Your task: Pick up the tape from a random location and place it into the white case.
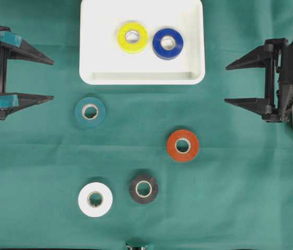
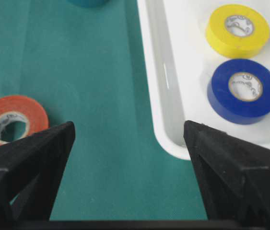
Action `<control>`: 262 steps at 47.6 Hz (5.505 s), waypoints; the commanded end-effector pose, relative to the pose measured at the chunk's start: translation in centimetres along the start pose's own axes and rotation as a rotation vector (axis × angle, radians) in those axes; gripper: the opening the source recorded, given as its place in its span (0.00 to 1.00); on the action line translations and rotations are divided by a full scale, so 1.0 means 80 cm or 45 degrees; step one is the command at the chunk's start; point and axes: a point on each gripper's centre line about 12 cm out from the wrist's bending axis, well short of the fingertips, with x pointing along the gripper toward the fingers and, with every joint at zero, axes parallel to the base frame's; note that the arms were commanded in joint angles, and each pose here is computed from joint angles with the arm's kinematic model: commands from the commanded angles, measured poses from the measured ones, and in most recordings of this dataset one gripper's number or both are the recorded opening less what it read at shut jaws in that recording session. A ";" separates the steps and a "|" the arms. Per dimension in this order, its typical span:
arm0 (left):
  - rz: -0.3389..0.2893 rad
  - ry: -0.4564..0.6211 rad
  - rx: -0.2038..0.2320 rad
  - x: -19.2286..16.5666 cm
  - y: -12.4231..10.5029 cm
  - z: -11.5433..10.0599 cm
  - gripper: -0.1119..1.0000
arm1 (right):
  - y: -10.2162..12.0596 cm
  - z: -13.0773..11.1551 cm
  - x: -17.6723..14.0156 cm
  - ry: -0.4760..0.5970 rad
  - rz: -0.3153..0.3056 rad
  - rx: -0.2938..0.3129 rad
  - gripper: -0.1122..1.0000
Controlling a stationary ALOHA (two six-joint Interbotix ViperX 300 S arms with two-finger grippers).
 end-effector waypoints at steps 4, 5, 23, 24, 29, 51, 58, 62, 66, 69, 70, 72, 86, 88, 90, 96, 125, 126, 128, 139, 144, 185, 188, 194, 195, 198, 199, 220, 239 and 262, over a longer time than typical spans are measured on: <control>0.005 -0.033 -0.003 -0.001 0.001 0.012 0.98 | 0.001 0.007 0.000 -0.025 0.003 0.006 0.91; 0.005 -0.033 -0.003 -0.001 0.001 0.012 0.98 | 0.001 0.007 0.000 -0.025 0.003 0.006 0.91; -0.050 -0.037 0.016 -0.001 -0.012 0.013 0.98 | 0.001 0.010 0.000 -0.031 0.004 0.006 0.91; -0.056 -0.037 0.018 -0.001 -0.013 0.013 0.98 | 0.001 0.010 0.000 -0.031 0.004 0.006 0.91; -0.082 -0.038 0.028 -0.001 -0.019 0.013 0.98 | 0.001 0.011 0.000 -0.033 0.004 0.006 0.91; -0.083 -0.036 0.028 -0.001 -0.020 0.012 0.98 | 0.001 0.012 0.000 -0.038 0.005 0.006 0.91; -0.084 -0.032 0.026 0.000 -0.020 0.013 0.98 | 0.001 0.012 0.000 -0.038 0.005 0.006 0.91; -0.084 -0.030 0.027 0.003 -0.020 0.013 0.98 | 0.001 0.013 0.000 -0.040 0.005 0.006 0.91; -0.085 -0.026 0.027 0.007 -0.021 0.014 0.98 | 0.001 0.012 0.000 -0.038 0.005 0.006 0.91; -0.089 -0.029 0.029 0.010 -0.022 0.016 0.98 | 0.001 0.012 0.000 -0.038 0.005 0.008 0.91; -0.091 -0.027 0.029 0.011 -0.023 0.016 0.98 | 0.001 0.012 0.000 -0.038 0.005 0.006 0.91; -0.094 -0.025 0.031 0.014 -0.024 0.018 0.98 | 0.001 0.013 0.000 -0.040 0.005 0.006 0.91; -0.122 -0.010 0.043 0.035 -0.033 0.028 0.98 | 0.001 0.013 0.000 -0.038 0.005 0.006 0.91; -0.122 -0.002 0.044 0.037 -0.033 0.027 0.98 | 0.001 0.013 0.000 -0.038 0.005 0.006 0.91; -0.122 0.000 0.044 0.038 -0.033 0.028 0.98 | 0.001 0.013 0.000 -0.038 0.005 0.006 0.91; -0.122 -0.006 0.044 0.037 -0.033 0.029 0.98 | 0.001 0.013 0.000 -0.038 0.005 0.008 0.91; -0.135 0.432 -0.031 0.057 -0.041 0.028 0.98 | 0.001 0.013 0.000 -0.037 0.004 0.008 0.91; -0.133 0.458 -0.034 0.058 -0.041 0.028 0.98 | 0.002 0.013 0.000 -0.038 0.007 0.007 0.91; -0.134 0.518 -0.034 0.062 -0.043 0.028 0.98 | 0.001 0.013 0.000 -0.037 0.004 0.008 0.91; -0.126 0.762 -0.015 0.088 -0.047 0.033 0.98 | 0.001 0.013 0.000 -0.038 0.005 0.008 0.91; -0.124 0.824 -0.007 0.098 -0.048 0.038 0.98 | 0.001 0.013 0.000 -0.038 0.005 0.010 0.91; -0.122 0.900 0.001 0.109 -0.050 0.041 0.98 | 0.002 0.015 0.001 -0.036 0.005 0.008 0.91; -0.120 0.900 0.000 0.109 -0.049 0.042 0.98 | 0.002 0.014 0.001 -0.035 0.004 0.010 0.91; -0.122 0.900 0.001 0.109 -0.050 0.041 0.98 | 0.001 0.015 0.001 -0.035 0.004 0.010 0.91; -0.120 0.898 0.000 0.109 -0.049 0.042 0.98 | 0.001 0.014 0.001 -0.033 0.004 0.008 0.91; -0.120 0.894 -0.001 0.109 -0.049 0.042 0.98 | 0.001 0.014 0.001 -0.033 0.004 0.008 0.91; -0.122 0.892 0.001 0.109 -0.050 0.042 0.98 | 0.002 0.014 0.001 -0.035 0.004 0.008 0.91; -0.121 0.875 -0.004 0.130 -0.052 0.003 0.98 | 0.002 0.014 0.001 -0.035 0.004 0.010 0.91; -0.119 0.917 0.000 0.162 -0.056 -0.041 0.98 | 0.001 0.013 0.003 -0.025 0.002 0.008 0.91; -0.115 0.978 0.002 0.185 -0.058 -0.088 0.98 | 0.001 0.012 0.004 -0.019 0.002 0.008 0.91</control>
